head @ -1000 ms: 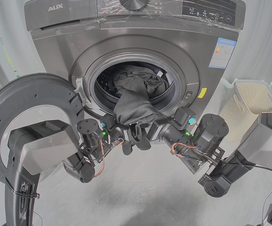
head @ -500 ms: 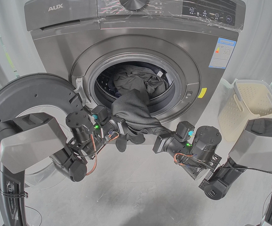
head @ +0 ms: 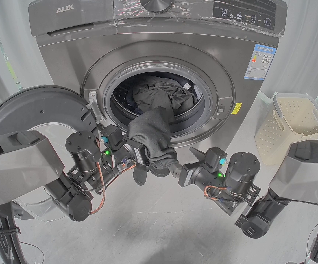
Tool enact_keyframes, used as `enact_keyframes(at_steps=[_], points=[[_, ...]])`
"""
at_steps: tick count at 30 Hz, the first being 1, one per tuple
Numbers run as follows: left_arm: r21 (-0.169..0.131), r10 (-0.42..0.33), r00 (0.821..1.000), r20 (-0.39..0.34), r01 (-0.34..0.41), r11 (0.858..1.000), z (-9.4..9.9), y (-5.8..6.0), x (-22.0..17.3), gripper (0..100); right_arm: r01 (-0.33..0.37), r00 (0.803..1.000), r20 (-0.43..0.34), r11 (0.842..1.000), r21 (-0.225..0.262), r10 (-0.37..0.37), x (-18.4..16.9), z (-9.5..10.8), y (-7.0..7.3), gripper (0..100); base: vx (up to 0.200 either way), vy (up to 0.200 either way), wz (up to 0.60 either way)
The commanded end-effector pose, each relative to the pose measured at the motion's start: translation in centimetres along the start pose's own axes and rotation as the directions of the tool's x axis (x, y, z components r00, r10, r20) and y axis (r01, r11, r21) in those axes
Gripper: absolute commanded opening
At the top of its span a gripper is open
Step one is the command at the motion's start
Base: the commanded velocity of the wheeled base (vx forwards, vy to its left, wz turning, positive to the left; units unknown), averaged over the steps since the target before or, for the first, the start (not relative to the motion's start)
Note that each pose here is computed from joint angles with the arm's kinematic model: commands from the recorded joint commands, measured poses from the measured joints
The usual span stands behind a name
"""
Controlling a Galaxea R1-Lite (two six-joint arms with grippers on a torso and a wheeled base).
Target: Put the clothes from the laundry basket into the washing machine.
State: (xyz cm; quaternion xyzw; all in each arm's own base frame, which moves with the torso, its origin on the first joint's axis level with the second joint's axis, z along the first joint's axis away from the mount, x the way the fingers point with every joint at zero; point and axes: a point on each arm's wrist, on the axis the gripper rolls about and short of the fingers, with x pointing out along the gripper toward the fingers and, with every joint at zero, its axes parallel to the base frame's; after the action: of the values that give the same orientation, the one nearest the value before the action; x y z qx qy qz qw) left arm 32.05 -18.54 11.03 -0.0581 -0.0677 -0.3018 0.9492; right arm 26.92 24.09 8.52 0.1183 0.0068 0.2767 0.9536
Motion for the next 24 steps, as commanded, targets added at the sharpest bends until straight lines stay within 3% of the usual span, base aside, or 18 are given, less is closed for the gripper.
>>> enact_keyframes(at_steps=[1,7,16,22,24], points=[[0.009,0.016,1.000,0.007,-0.016,1.000,2.1,-0.3,-2.3,0,-0.056,0.996,-0.071,0.997,-0.049,0.052,-5.1,1.7,-0.2,100,0.000,0.000,0.00],[0.016,0.025,1.000,0.009,-0.025,1.000,3.0,-0.4,-3.5,0,-0.146,0.986,-0.086,0.986,-0.077,0.139,-9.0,3.6,0.4,100,0.000,0.000,0.00],[0.010,0.031,0.997,-0.067,-0.031,0.999,1.3,-0.5,-4.4,0,-0.109,0.984,-0.148,0.991,-0.078,0.096,-9.5,2.3,-0.6,100,0.000,0.000,0.00],[0.009,0.037,0.992,-0.119,-0.036,0.999,0.4,-0.5,-5.4,0,-0.032,0.980,-0.196,0.996,-0.085,0.015,-8.5,0.7,-2.7,100,0.000,0.000,0.00],[0.024,0.034,0.990,-0.136,-0.031,0.999,0.1,-0.7,-5.7,0,-0.013,0.980,-0.199,0.996,-0.088,-0.004,-8.3,0.6,-3.3,100,0.000,0.000,0.00]])
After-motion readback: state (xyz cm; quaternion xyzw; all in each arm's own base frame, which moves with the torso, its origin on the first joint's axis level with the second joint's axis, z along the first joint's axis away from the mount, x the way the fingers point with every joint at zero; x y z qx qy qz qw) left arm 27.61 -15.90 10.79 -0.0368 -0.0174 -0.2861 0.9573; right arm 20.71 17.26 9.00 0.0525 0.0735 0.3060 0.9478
